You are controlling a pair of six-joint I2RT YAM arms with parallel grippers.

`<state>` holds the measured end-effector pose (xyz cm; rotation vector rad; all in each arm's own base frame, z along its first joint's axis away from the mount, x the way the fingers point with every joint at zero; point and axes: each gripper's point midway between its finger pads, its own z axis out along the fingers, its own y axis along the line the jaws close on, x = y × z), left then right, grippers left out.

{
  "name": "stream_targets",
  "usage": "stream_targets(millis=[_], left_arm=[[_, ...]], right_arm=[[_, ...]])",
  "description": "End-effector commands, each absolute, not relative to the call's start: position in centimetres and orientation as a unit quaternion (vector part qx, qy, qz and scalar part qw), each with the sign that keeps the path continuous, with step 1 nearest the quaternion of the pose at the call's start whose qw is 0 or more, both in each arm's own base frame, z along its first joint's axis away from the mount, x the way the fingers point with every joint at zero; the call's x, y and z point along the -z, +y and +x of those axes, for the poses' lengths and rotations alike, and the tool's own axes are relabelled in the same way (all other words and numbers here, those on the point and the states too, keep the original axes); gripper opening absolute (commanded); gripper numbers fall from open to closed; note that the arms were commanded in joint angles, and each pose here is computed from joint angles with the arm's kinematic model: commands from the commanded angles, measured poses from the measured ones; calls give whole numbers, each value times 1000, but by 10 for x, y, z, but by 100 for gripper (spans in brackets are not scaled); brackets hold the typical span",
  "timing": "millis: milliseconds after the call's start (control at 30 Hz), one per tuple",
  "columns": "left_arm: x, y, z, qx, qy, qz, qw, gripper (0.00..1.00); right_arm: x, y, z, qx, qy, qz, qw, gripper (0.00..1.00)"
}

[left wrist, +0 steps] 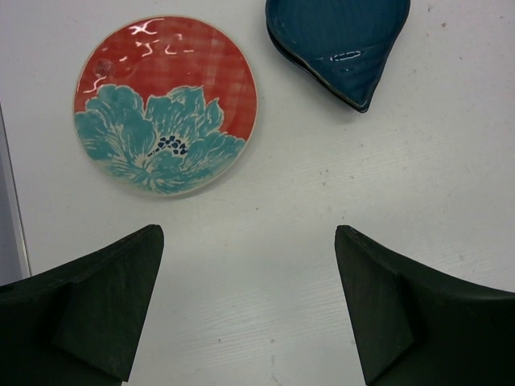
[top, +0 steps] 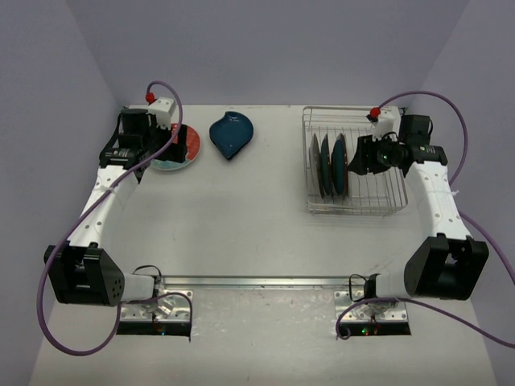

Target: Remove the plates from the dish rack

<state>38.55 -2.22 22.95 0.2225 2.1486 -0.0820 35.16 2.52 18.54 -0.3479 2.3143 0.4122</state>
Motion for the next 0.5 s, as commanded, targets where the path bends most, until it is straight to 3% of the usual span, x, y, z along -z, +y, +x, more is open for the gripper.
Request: stream_targets(millis=[0,467], left_arm=[[-244,-27,394,37,864,90,493,85],[-242,-26,395,37,866,79,492,86]], right_arm=[[-198,19,368,-142,893,-147,400,50],[-188,15,383,-100,908,-115,390,47]])
